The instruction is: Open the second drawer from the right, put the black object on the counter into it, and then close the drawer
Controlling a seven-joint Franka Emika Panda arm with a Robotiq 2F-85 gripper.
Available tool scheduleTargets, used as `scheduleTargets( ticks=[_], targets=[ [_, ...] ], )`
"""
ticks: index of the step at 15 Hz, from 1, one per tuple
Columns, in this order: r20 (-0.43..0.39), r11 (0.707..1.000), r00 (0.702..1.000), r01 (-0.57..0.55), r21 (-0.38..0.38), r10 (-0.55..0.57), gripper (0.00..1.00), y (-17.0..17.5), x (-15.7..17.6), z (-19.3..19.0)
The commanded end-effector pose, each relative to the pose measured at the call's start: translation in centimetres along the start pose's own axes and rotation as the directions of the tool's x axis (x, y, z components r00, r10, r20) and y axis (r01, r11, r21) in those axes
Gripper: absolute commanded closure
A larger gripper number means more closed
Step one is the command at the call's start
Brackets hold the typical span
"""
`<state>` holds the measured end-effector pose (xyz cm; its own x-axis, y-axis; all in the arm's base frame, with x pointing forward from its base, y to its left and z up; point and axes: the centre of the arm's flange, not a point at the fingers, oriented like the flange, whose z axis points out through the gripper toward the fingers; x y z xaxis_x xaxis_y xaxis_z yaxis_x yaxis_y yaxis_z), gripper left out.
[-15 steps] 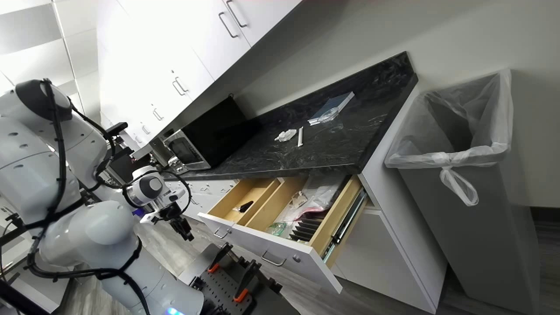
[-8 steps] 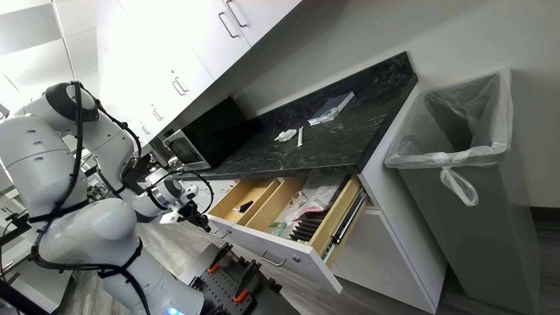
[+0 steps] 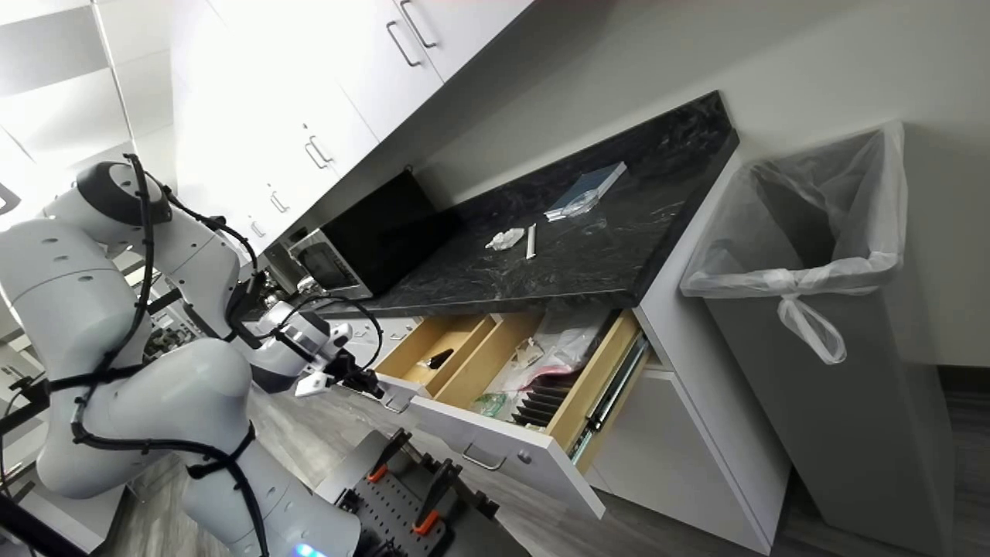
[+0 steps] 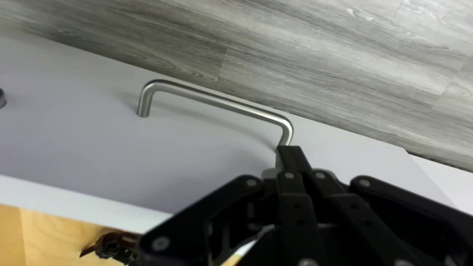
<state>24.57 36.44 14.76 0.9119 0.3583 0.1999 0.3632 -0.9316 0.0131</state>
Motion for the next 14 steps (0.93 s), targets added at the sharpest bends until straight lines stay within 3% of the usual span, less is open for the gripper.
scheduleTargets(
  ticks=[1, 7, 14],
  targets=[
    [-0.086, 1.0, 0.996, 0.013, -0.028, -0.015, 1.0, -0.4, 1.1, 1.7],
    [-0.174, 0.994, 0.984, 0.011, -0.11, -0.03, 1.0, 1.3, 4.0, 1.8],
    [-0.248, 0.989, 0.969, -0.019, -0.148, -0.019, 1.0, 3.9, 7.6, 1.2]
  ],
)
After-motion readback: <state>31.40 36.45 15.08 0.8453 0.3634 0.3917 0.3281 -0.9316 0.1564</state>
